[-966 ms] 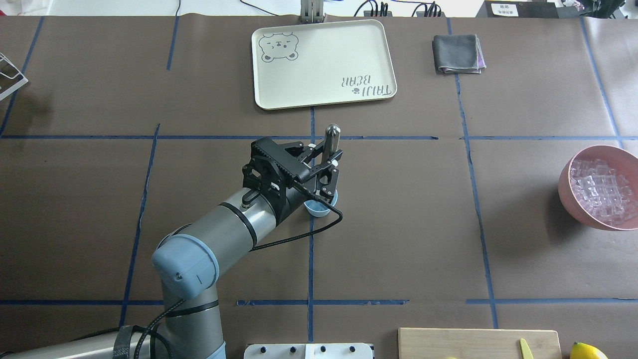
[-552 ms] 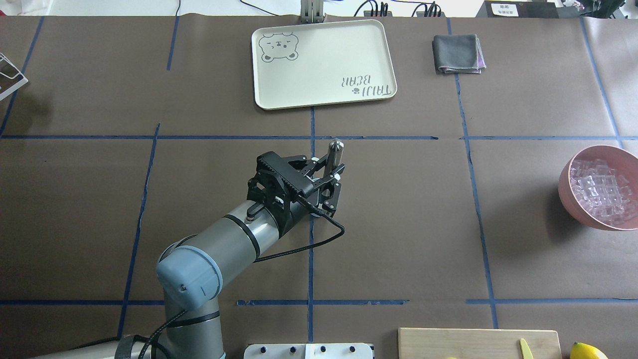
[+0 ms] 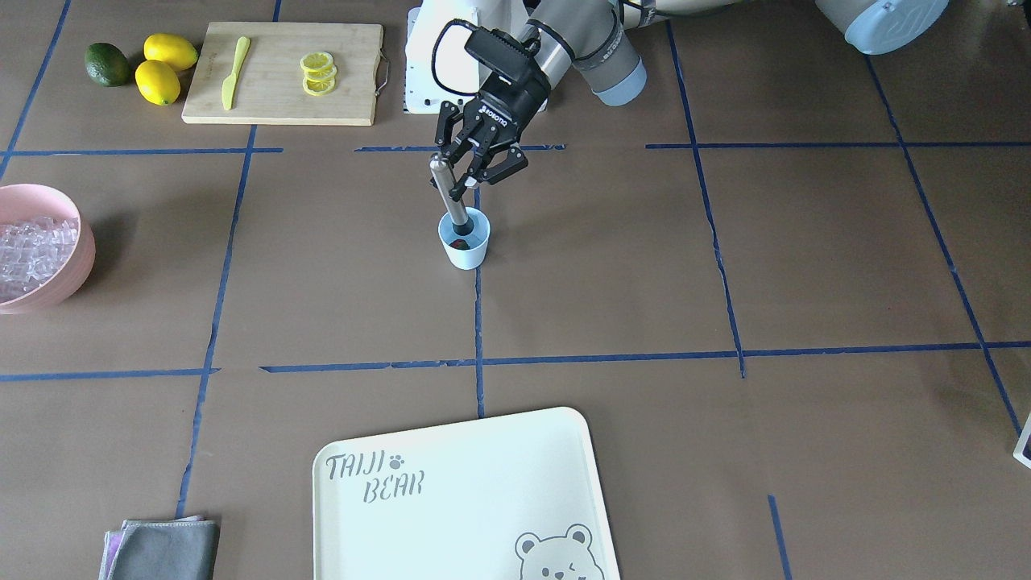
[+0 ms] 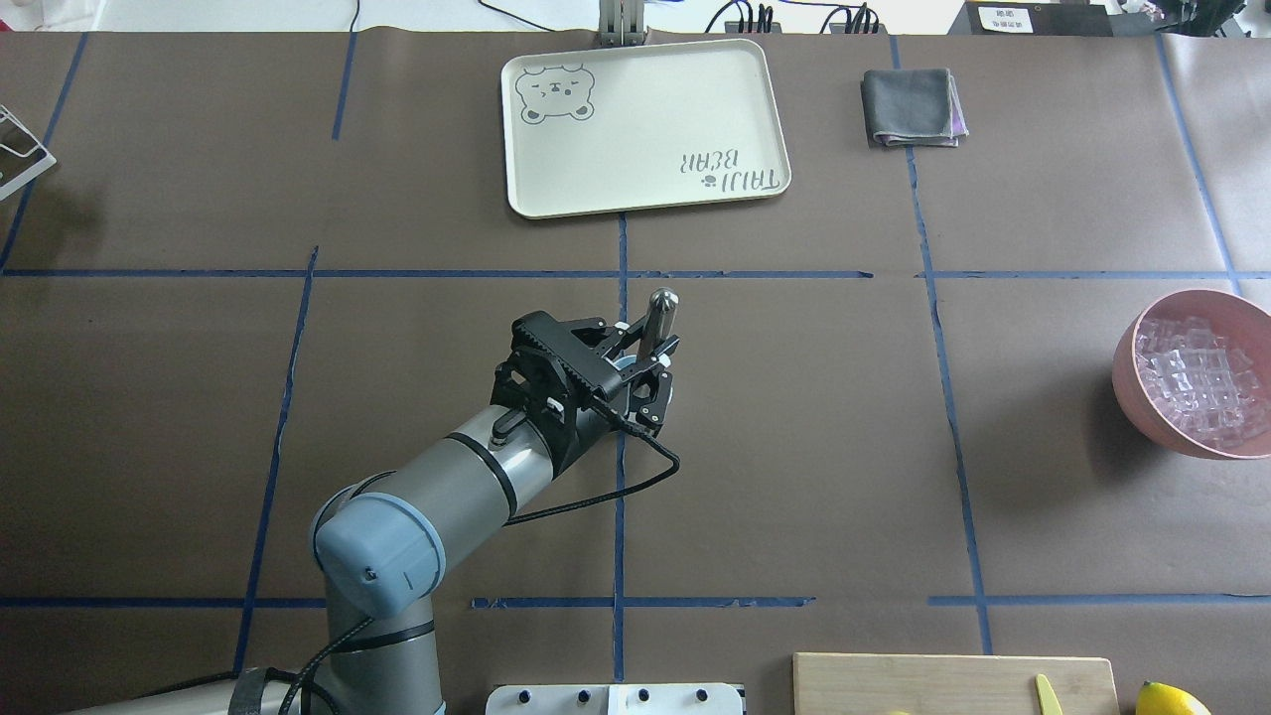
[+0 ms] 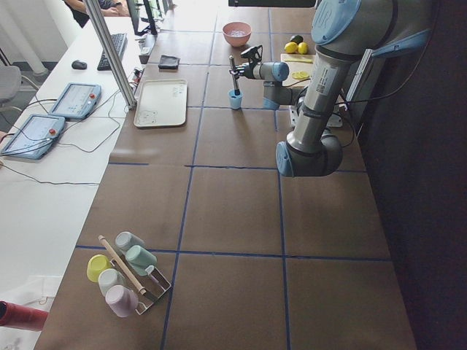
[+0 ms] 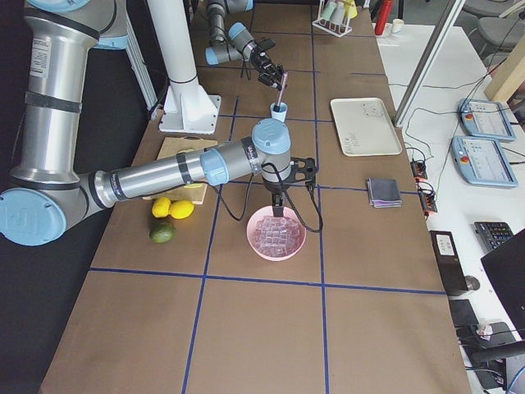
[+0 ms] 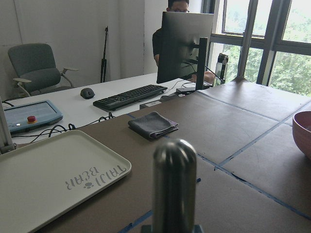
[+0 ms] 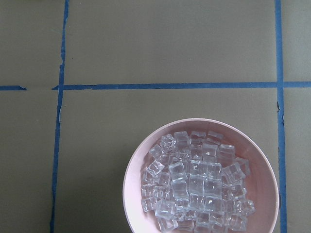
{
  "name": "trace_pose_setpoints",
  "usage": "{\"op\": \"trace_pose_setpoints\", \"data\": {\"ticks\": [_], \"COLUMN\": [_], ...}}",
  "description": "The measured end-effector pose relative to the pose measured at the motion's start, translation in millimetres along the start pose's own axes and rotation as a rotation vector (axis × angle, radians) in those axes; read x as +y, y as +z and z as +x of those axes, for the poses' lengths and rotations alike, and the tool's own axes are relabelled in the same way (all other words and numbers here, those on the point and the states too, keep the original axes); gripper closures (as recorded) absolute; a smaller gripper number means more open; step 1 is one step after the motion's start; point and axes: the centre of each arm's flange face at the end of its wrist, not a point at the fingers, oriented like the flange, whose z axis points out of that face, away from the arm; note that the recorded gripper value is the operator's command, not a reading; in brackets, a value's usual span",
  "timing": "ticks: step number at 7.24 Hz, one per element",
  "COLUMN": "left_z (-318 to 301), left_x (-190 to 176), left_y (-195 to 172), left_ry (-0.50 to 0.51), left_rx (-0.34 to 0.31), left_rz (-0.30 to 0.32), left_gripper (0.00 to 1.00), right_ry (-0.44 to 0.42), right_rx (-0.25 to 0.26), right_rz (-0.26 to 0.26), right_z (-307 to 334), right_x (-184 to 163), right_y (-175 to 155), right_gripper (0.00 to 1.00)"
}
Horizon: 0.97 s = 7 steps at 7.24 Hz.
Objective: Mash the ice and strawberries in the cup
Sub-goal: 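Lower the metal rod into the blue cup and press down on the contents, then lift the metal rod out of the cup and carry it back toward the table edge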
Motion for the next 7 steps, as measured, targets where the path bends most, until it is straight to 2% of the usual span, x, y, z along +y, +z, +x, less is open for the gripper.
{"op": "trace_pose_setpoints", "data": {"ticks": [5, 7], "left_z": [-1, 7], "left_x": [3, -23], "left_y": [-1, -8], "left_ry": [0.002, -0.023], "left_rx": [-0.001, 0.020], "left_rz": [-0.004, 0.036], "left_gripper": [1.00, 1.00], "right_ry": [0.000, 0.000], "right_rx": [0.000, 0.000], "right_rz": [0.000, 0.000], "right_z": [0, 0], "right_x": [0, 0], "right_y": [0, 0], "right_gripper": [0.00, 0.00]}}
